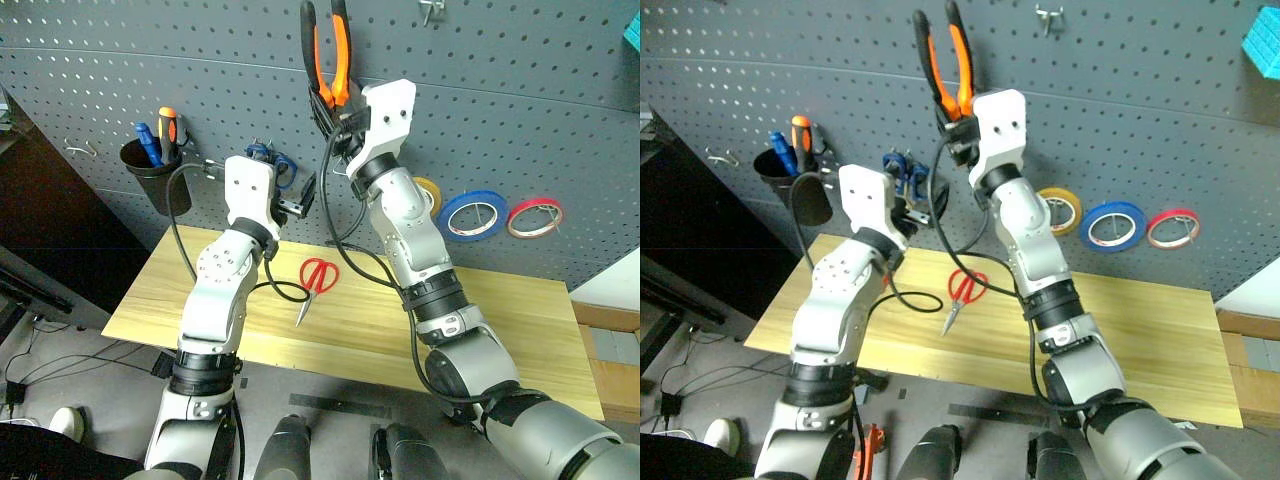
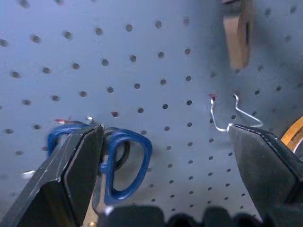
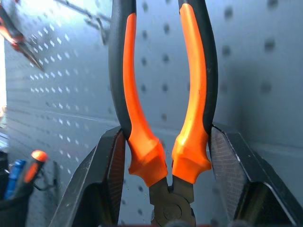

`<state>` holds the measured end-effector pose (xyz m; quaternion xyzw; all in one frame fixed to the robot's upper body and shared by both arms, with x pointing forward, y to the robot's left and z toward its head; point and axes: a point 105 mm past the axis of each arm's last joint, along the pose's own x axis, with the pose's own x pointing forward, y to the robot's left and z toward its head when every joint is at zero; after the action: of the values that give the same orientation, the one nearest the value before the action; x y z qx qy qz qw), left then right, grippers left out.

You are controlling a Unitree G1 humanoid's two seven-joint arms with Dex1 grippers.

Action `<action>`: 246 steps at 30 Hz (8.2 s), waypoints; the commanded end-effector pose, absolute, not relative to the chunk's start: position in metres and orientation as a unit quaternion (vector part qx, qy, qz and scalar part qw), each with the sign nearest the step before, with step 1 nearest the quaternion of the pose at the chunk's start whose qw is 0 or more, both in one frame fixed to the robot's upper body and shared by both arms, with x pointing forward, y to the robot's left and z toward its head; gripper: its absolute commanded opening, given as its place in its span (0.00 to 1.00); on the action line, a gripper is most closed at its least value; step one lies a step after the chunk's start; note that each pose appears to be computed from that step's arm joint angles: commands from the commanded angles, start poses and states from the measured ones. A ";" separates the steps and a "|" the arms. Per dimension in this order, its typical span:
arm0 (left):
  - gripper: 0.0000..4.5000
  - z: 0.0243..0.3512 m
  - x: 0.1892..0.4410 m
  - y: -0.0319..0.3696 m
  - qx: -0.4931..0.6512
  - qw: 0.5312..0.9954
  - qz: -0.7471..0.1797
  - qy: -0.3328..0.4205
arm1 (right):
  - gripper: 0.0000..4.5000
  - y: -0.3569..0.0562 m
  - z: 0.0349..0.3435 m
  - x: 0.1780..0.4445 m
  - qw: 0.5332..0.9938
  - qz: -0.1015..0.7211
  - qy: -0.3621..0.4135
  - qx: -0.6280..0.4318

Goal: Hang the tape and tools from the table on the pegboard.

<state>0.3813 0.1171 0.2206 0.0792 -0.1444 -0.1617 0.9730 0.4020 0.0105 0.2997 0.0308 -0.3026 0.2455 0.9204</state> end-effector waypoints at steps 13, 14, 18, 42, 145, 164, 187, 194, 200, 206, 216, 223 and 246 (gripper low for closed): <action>1.00 0.208 0.365 0.090 0.073 0.962 -0.239 -0.112 | 0.47 -0.018 0.290 0.423 0.930 0.167 -0.327 0.012; 1.00 0.209 0.365 0.090 0.073 0.962 -0.239 -0.112 | 0.47 -0.019 0.284 0.423 0.933 0.163 -0.322 0.008; 1.00 0.214 0.369 0.091 0.073 0.962 -0.237 -0.116 | 0.47 -0.026 0.266 0.425 0.941 0.143 -0.305 -0.018; 1.00 0.176 0.360 0.117 0.067 0.978 -0.187 -0.058 | 0.99 -0.044 0.244 0.377 0.943 0.207 -0.252 -0.061; 0.07 0.156 0.359 0.176 0.135 0.983 -0.113 -0.053 | 1.00 -0.025 0.181 0.291 0.849 0.513 -0.118 -0.052; 0.79 0.054 0.310 0.240 0.070 0.989 0.030 0.125 | 1.00 -0.006 0.150 0.279 0.837 0.537 -0.063 -0.084; 0.79 0.077 0.400 0.296 0.104 0.978 -0.032 0.179 | 1.00 0.080 0.154 0.289 0.837 0.539 0.011 -0.092; 0.79 0.081 0.410 0.304 0.115 0.975 -0.019 0.188 | 1.00 0.072 0.154 0.297 0.851 0.518 0.021 -0.086; 0.75 0.063 0.403 0.313 0.042 0.971 -0.004 0.234 | 1.00 0.065 0.151 0.302 0.858 0.506 0.028 -0.088; 0.38 0.067 0.405 0.315 -0.007 0.973 0.010 0.232 | 1.00 0.062 0.150 0.303 0.859 0.503 0.033 -0.085; 0.18 0.077 0.404 0.297 0.050 0.977 -0.028 0.204 | 1.00 0.051 0.158 0.300 0.849 0.525 0.015 -0.064; 0.18 0.102 0.374 0.237 0.144 0.979 -0.080 0.120 | 1.00 0.021 0.166 0.287 0.836 0.548 -0.013 -0.015; 0.18 0.370 0.374 0.289 0.297 0.888 0.191 -0.293 | 1.00 0.046 0.254 0.293 0.811 0.548 -0.157 0.128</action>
<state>0.3756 0.2930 0.3449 0.2916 -0.2489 0.1926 0.9033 0.2917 0.0493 0.2337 0.1270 -0.1128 0.5613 0.8100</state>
